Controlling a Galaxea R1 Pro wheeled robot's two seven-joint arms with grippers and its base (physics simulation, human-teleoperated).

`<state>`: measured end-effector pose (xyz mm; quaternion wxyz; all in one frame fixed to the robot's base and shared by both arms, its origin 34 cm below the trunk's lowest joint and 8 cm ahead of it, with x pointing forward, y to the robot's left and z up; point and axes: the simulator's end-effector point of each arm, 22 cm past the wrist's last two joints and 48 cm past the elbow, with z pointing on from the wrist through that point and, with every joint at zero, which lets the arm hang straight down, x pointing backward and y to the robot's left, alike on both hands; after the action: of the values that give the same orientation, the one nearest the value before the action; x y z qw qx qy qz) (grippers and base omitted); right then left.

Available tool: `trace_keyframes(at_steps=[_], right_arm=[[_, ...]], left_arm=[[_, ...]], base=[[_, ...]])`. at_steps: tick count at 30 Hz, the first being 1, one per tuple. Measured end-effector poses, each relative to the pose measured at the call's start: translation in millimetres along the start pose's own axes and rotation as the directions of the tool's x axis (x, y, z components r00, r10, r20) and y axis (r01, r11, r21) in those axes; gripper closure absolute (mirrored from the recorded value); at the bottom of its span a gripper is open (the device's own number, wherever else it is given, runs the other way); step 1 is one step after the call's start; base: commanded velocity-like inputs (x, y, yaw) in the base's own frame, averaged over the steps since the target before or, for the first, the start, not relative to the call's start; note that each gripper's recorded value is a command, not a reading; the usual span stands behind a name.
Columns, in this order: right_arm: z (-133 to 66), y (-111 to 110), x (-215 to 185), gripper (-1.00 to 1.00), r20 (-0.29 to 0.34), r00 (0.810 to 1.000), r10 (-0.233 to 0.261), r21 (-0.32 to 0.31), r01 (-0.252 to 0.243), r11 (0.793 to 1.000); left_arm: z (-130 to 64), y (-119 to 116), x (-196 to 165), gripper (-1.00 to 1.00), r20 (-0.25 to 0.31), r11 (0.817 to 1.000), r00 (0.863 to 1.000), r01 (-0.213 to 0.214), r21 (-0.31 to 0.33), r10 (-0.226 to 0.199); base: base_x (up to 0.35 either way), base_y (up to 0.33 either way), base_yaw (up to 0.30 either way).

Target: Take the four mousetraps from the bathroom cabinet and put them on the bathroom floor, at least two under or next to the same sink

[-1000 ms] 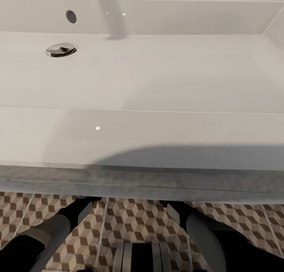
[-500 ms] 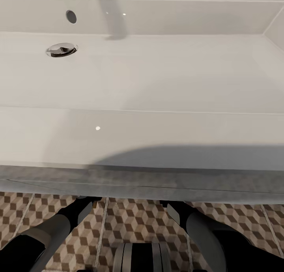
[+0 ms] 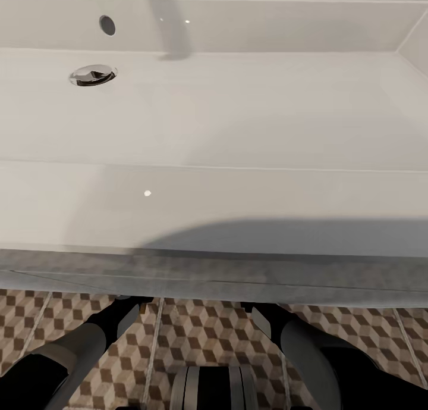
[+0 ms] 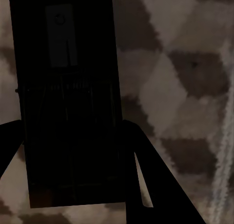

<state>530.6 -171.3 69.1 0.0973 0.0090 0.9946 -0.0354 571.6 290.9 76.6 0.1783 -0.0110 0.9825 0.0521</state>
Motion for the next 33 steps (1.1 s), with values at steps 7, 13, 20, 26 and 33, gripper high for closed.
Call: trace_keyframes(at_steps=[7,13,20,26,33], right_arm=[[0.0,-0.1,0.7,1.00,-0.003,1.000,0.000,0.001,0.000,1.000],[0.0,-0.2,0.4,1.00,-0.002,1.000,0.000,0.001,0.000,1.000],[0.0,-0.2,0.3,1.00,-0.001,1.000,0.000,0.001,0.000,1.000],[0.0,-0.3,0.5,1.00,-0.002,1.000,0.000,0.002,0.000,1.000],[0.0,-0.4,0.6,1.00,-0.002,1.000,0.000,0.002,0.000,1.000]], left_arm=[[0.0,0.1,0.0,-1.00,0.000,1.000,1.000,0.000,0.000,0.000],[0.0,0.2,0.2,-1.00,0.000,1.000,1.000,0.000,-0.001,0.000],[0.0,0.3,0.4,-1.00,0.000,1.000,1.000,0.000,-0.001,0.000],[0.1,1.0,0.3,-1.00,0.000,1.000,1.000,0.000,-0.002,0.000],[0.1,1.5,0.2,-1.00,0.000,1.000,1.000,0.000,-0.002,0.000]], base=[[0.000,0.000,0.000],[0.000,0.000,0.000],[0.000,0.000,0.000],[0.000,0.000,0.000],[0.000,0.000,0.000]])
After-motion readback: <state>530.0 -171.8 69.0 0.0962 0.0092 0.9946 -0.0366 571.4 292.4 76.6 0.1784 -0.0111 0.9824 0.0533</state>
